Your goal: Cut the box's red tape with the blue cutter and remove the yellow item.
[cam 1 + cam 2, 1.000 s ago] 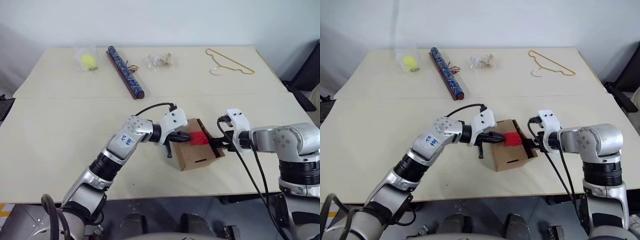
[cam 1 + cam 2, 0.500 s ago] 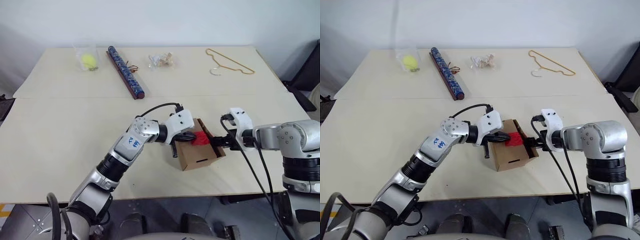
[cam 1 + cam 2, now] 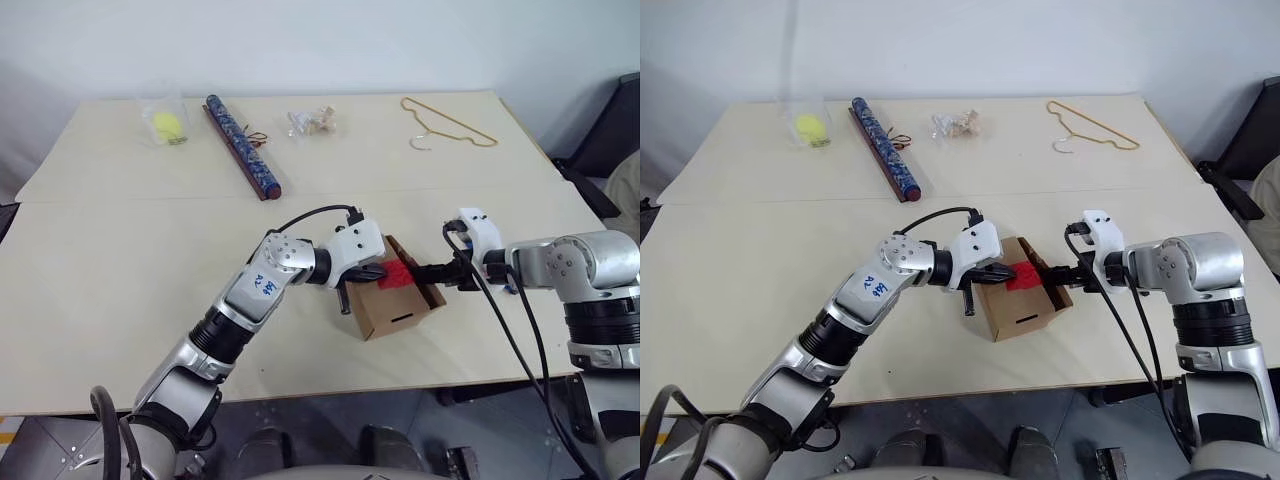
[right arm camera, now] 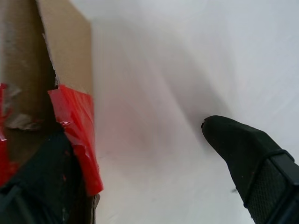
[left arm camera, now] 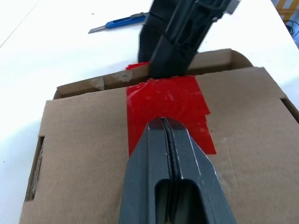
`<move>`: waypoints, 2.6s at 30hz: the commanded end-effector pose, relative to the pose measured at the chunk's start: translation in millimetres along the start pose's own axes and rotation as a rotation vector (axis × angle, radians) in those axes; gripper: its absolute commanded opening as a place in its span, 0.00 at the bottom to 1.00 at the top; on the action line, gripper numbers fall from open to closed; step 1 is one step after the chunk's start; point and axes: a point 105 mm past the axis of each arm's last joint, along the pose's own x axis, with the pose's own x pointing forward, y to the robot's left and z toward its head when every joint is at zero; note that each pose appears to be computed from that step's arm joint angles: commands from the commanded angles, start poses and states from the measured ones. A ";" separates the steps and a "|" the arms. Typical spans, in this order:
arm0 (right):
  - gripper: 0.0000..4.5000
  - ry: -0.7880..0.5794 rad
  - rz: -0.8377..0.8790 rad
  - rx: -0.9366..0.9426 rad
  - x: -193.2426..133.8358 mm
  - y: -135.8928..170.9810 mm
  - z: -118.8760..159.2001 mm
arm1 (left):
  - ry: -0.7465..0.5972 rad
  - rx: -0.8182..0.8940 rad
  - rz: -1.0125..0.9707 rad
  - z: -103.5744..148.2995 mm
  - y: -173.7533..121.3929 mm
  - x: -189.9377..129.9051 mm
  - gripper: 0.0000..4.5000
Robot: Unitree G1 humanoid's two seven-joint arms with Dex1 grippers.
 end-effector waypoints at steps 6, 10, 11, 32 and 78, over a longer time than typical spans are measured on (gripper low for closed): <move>0.99 -0.045 -0.203 -0.073 -13.8 -41.1 11.2 | 0.196 -0.144 -0.105 -61.4 -31.3 8.7 0.00; 0.99 -0.046 -0.190 -0.034 -14.9 -42.6 10.9 | 0.205 -0.152 -0.103 -64.6 -31.1 7.6 0.00; 0.99 -0.047 -0.189 -0.033 -14.8 -42.7 11.0 | 0.205 -0.152 -0.103 -64.8 -30.9 7.5 0.00; 0.99 -0.137 0.244 -0.073 -22.6 -11.8 9.2 | -0.033 -0.035 -0.014 -30.9 6.3 -27.0 0.00; 0.00 -0.034 0.461 -0.149 14.5 25.2 23.1 | -0.066 -0.062 0.012 -31.9 -0.9 -28.8 0.00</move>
